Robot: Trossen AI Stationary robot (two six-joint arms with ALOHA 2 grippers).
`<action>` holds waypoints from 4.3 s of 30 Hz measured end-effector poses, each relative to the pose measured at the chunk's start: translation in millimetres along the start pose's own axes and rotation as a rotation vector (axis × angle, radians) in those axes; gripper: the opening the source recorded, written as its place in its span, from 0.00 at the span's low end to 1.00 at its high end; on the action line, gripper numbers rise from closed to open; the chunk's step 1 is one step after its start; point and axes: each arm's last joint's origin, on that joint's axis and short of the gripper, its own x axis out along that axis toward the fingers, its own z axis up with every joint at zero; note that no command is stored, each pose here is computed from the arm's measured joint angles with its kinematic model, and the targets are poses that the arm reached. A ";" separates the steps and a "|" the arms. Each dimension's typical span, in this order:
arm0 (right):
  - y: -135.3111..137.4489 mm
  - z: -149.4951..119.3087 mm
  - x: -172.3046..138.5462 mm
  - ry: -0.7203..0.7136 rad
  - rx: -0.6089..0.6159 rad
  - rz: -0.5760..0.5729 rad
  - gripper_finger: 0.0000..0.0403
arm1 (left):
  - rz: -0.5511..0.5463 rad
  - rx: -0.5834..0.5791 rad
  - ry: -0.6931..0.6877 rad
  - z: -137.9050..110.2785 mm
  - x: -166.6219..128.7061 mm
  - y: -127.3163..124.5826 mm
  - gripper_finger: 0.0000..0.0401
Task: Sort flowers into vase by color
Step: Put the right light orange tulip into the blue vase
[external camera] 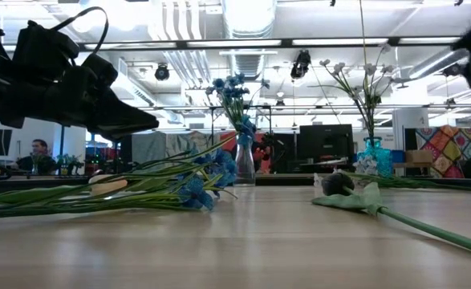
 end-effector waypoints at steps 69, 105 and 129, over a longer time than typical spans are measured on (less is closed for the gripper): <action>-161.8 125.3 -189.2 -1.534 -0.176 -0.357 0.02 | 0.051 0.037 0.003 -0.5 0.0 1.6 0.19; -247.7 145.5 -186.6 -1.551 -0.435 0.122 0.02 | 0.049 0.083 0.004 1.7 3.2 1.3 0.19; -242.3 122.0 -195.0 -1.532 -0.234 -0.187 0.02 | 0.045 0.086 0.039 -2.1 2.5 1.5 0.19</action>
